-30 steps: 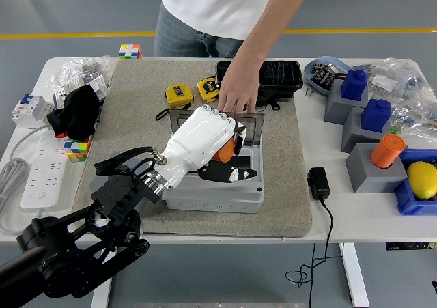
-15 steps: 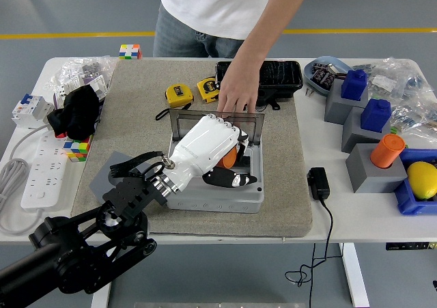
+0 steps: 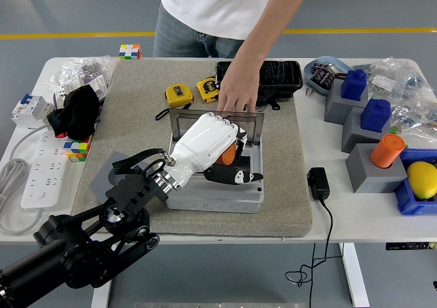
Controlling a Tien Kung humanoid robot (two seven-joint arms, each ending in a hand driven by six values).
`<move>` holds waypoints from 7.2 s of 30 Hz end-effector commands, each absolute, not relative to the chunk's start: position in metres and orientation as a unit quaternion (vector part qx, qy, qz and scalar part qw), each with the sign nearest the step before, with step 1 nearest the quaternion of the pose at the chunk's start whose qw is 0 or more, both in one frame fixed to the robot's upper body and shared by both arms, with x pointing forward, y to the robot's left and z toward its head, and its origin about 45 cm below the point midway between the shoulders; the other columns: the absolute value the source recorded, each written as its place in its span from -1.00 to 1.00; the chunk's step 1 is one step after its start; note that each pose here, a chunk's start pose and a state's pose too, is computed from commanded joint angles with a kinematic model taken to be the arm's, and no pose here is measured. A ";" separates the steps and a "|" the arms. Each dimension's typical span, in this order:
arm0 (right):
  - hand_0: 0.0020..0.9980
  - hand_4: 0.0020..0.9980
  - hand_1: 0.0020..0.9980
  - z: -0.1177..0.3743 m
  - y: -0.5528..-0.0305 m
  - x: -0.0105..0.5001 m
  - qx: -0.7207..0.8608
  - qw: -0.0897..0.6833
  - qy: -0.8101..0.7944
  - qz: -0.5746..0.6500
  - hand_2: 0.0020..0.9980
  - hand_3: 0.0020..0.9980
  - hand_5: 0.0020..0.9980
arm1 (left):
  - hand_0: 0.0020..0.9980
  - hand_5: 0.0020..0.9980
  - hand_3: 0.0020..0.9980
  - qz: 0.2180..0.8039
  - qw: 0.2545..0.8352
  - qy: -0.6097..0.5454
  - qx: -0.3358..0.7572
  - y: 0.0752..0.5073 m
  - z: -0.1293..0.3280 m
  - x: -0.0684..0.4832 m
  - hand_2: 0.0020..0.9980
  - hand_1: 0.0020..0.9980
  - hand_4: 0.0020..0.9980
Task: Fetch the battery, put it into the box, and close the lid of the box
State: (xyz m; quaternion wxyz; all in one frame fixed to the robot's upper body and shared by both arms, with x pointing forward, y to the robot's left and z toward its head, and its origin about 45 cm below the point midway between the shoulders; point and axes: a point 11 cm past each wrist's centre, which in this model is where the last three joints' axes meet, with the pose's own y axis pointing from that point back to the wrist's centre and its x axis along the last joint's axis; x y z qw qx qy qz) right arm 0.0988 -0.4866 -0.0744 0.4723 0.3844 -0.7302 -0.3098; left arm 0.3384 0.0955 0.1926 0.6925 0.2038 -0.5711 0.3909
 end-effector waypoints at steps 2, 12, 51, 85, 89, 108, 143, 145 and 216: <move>0.67 1.00 0.69 -0.074 -0.487 0.099 0.384 0.472 -0.730 -0.310 0.62 0.67 1.00 | -0.90 0.70 -1.00 0.393 0.695 -0.568 0.202 0.095 0.192 0.338 -0.98 -1.00 1.00; 0.67 1.00 0.68 -0.073 -0.487 0.102 0.385 0.470 -0.732 -0.308 0.62 0.67 1.00 | -0.89 0.72 -1.00 0.405 0.709 -0.548 0.183 0.087 0.194 0.338 -0.98 -1.00 1.00; 0.67 1.00 0.68 -0.071 -0.490 0.107 0.386 0.471 -0.733 -0.304 0.61 0.67 1.00 | -0.81 1.00 -0.91 0.360 0.758 -0.517 0.167 0.071 0.173 0.330 -0.88 -0.95 1.00; 0.67 1.00 0.68 -0.071 -0.490 0.108 0.389 0.469 -0.731 -0.307 0.61 0.67 1.00 | 0.79 1.00 0.13 0.356 0.745 -0.538 0.168 0.075 0.174 0.336 0.32 0.54 1.00; 0.67 1.00 0.68 -0.071 -0.489 0.108 0.390 0.469 -0.731 -0.307 0.61 0.67 1.00 | 0.79 1.00 0.13 0.354 0.745 -0.538 0.173 0.075 0.173 0.336 0.32 0.54 1.00; 0.66 1.00 0.66 -0.072 -0.487 0.109 0.391 0.465 -0.731 -0.311 0.60 0.67 1.00 | 1.00 1.00 1.00 0.415 0.685 -0.591 0.095 0.079 0.231 0.334 1.00 1.00 1.00; 0.65 1.00 0.63 -0.073 -0.487 0.106 0.389 0.467 -0.730 -0.313 0.58 0.67 1.00 | 1.00 1.00 1.00 0.493 0.633 -0.589 0.097 0.113 0.283 0.357 1.00 1.00 1.00; 0.65 1.00 0.63 -0.072 -0.488 0.107 0.389 0.467 -0.730 -0.313 0.58 0.66 1.00 | 1.00 1.00 1.00 0.494 0.630 -0.591 0.097 0.114 0.285 0.359 1.00 1.00 1.00; 0.65 1.00 0.61 -0.072 -0.489 0.107 0.385 0.466 -0.733 -0.313 0.56 0.66 1.00 | 0.63 0.80 0.48 0.415 0.682 -0.443 0.407 0.160 0.246 0.361 0.46 0.51 1.00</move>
